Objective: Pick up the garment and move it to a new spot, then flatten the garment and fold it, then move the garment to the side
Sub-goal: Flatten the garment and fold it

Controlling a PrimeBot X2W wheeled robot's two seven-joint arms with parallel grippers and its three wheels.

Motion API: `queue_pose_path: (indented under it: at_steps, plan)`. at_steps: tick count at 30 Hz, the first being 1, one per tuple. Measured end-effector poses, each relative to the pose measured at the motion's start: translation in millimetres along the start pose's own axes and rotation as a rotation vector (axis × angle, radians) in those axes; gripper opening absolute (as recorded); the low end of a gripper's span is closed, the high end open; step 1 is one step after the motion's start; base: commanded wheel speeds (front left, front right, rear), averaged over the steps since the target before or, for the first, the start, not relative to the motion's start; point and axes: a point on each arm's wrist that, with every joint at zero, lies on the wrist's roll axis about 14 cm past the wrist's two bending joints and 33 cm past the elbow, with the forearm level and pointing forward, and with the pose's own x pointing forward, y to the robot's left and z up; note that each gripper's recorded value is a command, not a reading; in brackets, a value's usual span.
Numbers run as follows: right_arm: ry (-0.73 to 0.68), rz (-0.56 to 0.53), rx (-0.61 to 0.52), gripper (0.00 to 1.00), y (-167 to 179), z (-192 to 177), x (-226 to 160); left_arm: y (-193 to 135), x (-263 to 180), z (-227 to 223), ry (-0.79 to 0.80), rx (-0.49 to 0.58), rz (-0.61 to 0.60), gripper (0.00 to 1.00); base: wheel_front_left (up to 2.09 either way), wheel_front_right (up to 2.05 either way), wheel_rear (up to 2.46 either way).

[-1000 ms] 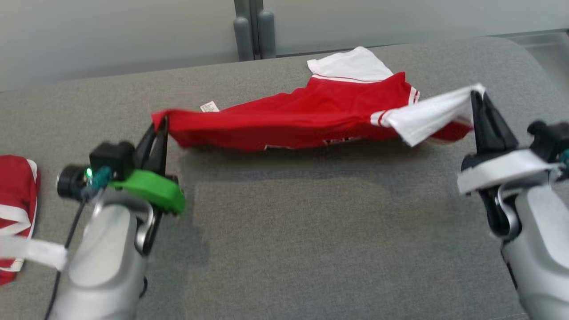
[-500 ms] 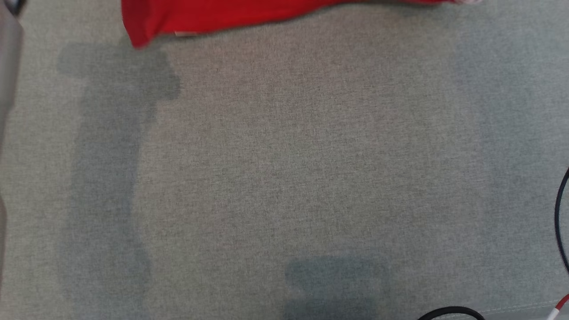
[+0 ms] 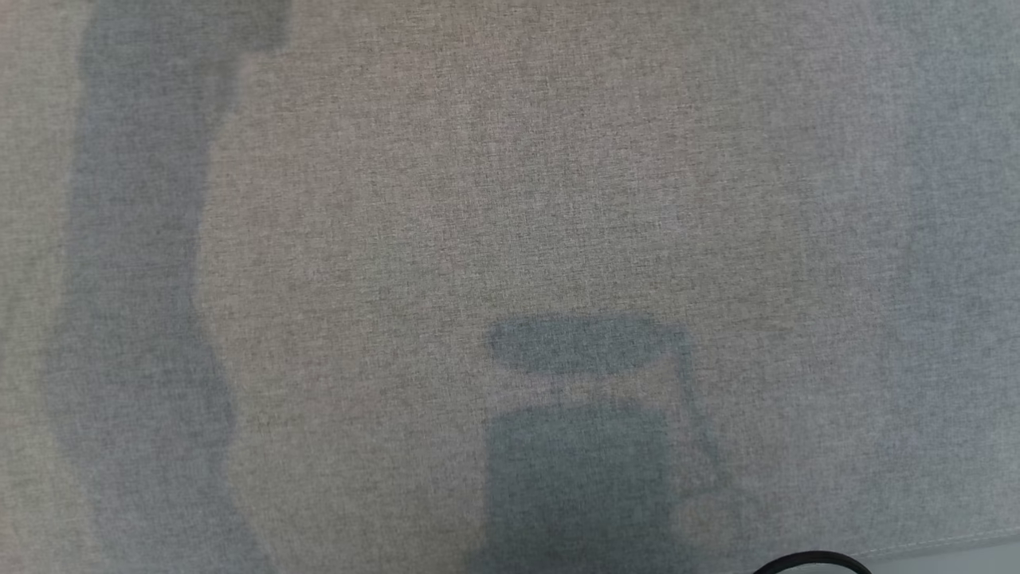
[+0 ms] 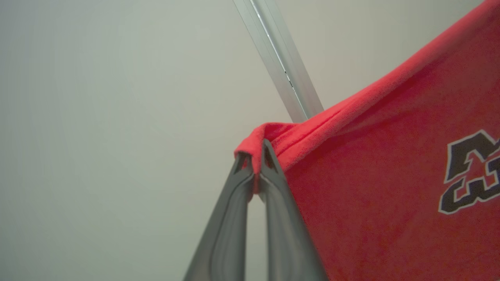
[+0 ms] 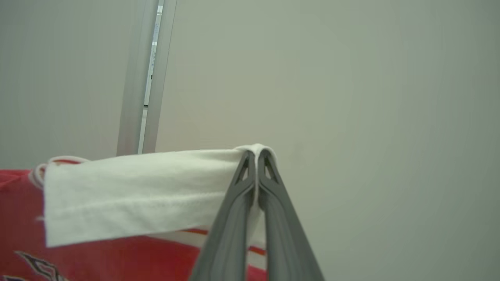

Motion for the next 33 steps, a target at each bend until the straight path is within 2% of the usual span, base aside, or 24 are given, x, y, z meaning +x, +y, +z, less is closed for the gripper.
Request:
queue_pose_path:
  at_steps: [5,8,11,14,16,18,20,22,26,33]
  plan:
    - [0.138,0.045,0.092,0.00,24,-61,-49,-43,-55,-85,0.195,-0.138,-0.042,0.00,0.00,0.00,0.00]
    - [0.217,0.079,0.158,0.00,39,-86,-92,-70,-97,-116,0.290,-0.255,-0.037,0.00,0.00,0.00,0.00]
    - [0.355,0.072,0.208,0.00,39,-116,-156,-98,-148,-139,0.392,-0.378,-0.015,0.00,0.00,0.00,0.00]
    - [0.498,0.008,0.276,0.00,32,-135,-227,-123,-211,-156,0.521,-0.498,0.035,0.00,0.00,0.00,0.00]
    - [0.572,-0.043,0.312,0.00,26,-136,-269,-140,-251,-160,0.605,-0.543,0.032,0.00,0.00,0.00,0.00]
    - [0.638,-0.065,0.320,0.00,24,-133,-305,-143,-273,-154,0.632,-0.572,0.061,0.00,0.00,0.00,0.00]
    - [0.697,-0.046,0.308,0.00,29,-127,-336,-150,-297,-148,0.669,-0.586,0.064,0.00,0.00,0.00,0.00]
    - [0.716,-0.092,0.340,0.00,26,-118,-355,-154,-317,-141,0.694,-0.614,0.089,0.00,0.00,0.00,0.00]
    - [0.772,-0.099,0.348,0.00,28,-102,-393,-158,-349,-124,0.724,-0.635,0.119,0.00,0.00,0.00,0.00]
    - [0.786,-0.128,0.393,0.00,27,-69,-432,-169,-391,-95,0.744,-0.651,0.135,0.00,0.00,0.00,0.00]
